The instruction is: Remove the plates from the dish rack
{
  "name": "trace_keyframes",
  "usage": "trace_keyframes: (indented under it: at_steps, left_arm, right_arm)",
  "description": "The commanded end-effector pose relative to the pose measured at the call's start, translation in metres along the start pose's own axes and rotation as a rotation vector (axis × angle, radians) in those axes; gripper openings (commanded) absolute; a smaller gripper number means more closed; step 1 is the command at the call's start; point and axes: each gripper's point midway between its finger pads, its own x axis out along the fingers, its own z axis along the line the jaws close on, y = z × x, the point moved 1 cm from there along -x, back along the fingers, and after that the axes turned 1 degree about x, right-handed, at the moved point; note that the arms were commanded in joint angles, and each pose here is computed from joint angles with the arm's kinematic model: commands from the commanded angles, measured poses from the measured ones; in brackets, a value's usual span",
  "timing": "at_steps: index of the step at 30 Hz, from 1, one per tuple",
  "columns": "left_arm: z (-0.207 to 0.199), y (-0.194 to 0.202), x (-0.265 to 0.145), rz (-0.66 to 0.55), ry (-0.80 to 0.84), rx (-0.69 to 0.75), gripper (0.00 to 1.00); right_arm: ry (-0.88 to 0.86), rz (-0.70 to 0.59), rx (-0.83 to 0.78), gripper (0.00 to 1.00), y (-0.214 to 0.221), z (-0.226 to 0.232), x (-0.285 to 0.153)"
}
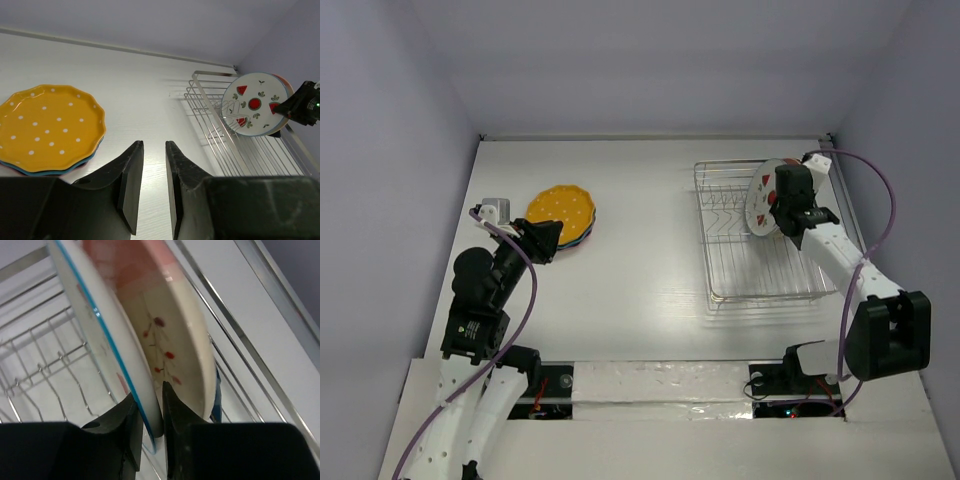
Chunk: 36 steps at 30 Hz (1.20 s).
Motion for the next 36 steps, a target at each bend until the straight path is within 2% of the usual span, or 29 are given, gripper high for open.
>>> trace_keyframes:
  at_steps: [1, 3, 4, 9, 13, 18, 20, 26, 30, 36]
  left_arm:
    - [-0.012, -0.025, -0.003, -0.068, 0.041, 0.017, 0.22]
    - [-0.012, -0.025, -0.003, -0.068, 0.041, 0.016, 0.22]
    - [-0.012, -0.024, -0.002, -0.066, 0.042, 0.017, 0.22]
    - [-0.01, -0.025, -0.003, -0.072, 0.031, 0.017, 0.22]
    - [-0.01, -0.025, -0.003, -0.072, 0.031, 0.017, 0.22]
    - [-0.008, -0.026, -0.003, -0.076, 0.026, 0.016, 0.22]
    - [-0.008, -0.026, -0.003, -0.076, 0.026, 0.016, 0.22]
    - [-0.007, -0.027, -0.003, -0.08, 0.02, 0.018, 0.22]
    - [-0.007, -0.027, -0.002, -0.079, 0.021, 0.016, 0.23]
    - [-0.006, -0.027, -0.002, -0.078, 0.017, 0.017, 0.23]
  right_arm:
    - [-0.06, -0.173, 0.077, 0.18, -0.06, 0.005, -0.024]
    - [-0.093, -0.181, 0.051, 0.09, -0.068, 0.007, -0.032]
    - [-0.103, -0.194, 0.053, 0.0, -0.077, 0.009, -0.037]
    - [-0.146, -0.214, 0.045, 0.0, -0.096, 0.01, -0.055]
    - [-0.232, -0.285, 0.097, 0.0, -0.124, 0.012, -0.085]
    - [-0.387, -0.365, 0.156, 0.0, -0.158, 0.018, -0.132]
    - [-0.511, -0.368, 0.154, 0.0, -0.161, 0.033, -0.152]
    - [-0.816, -0.293, 0.179, 0.0, -0.141, 0.087, -0.174]
    - [-1.071, -0.172, 0.18, 0.0, -0.107, 0.145, -0.201]
    - [-1.196, -0.017, 0.14, 0.0, -0.059, 0.225, -0.216]
